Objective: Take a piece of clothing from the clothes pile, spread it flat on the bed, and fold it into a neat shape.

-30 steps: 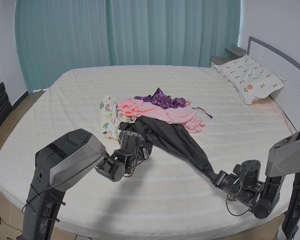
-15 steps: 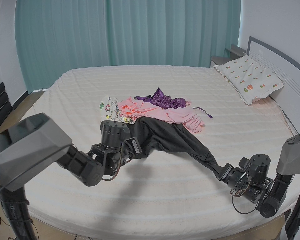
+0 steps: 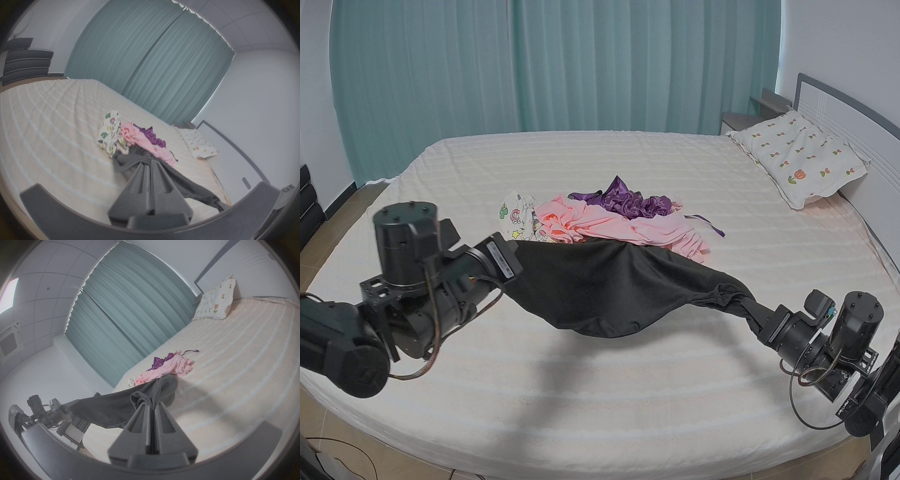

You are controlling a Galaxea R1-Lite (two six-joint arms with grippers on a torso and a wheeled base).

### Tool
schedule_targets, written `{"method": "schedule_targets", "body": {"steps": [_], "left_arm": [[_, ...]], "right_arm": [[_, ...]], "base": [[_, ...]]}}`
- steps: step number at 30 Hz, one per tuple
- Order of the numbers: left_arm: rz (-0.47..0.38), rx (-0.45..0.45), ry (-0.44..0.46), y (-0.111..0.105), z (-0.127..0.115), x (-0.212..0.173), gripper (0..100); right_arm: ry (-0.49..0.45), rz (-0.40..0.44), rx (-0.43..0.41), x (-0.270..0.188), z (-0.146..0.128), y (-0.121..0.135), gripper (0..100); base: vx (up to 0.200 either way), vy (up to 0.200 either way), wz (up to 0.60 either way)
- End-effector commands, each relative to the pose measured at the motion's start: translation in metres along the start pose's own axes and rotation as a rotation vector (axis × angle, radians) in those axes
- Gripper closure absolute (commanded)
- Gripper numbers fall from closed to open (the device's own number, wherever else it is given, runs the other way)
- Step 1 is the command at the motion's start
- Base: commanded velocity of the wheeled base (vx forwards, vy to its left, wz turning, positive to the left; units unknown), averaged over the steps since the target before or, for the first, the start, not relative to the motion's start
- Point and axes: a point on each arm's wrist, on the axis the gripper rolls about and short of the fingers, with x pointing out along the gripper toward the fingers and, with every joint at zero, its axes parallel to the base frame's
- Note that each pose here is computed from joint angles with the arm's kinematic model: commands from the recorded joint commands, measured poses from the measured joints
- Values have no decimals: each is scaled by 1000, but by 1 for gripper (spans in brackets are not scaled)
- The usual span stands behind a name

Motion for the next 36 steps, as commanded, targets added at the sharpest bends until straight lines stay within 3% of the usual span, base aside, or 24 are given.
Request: {"method": "schedule_targets", "body": {"steps": [1,6,9,10,13,24,29,36], "left_arm": [[-52,-40,-121,-1,36,-42,100],[-29,-38,-133,4,41,-47,100],[-23,-36,-133,5,40,-47,100],[-20,-32,-129,6,39,-47,100],[-17,-25,-123,7,38,-47,100],[-44,103,-173,-3,49,-53,100],[-44,105,-195,-4,54,-57,100],[-58,89,-255,-10,66,-68,100]], "right_arm": [[-68,68,-13,-17,15,13,100],[-76,101,0,-9,22,12,100],[-94,136,-40,3,29,21,100],[-97,125,-98,6,33,23,100],[-123,81,-160,7,49,20,100],[-62,64,-170,-20,97,61,100],[24,88,-175,-25,83,72,100],[-12,136,-168,-20,94,88,100]], "base": [[0,0,0],[0,0,0],[0,0,0],[0,0,0],[0,0,0],[0,0,0],[0,0,0],[0,0,0]]}}
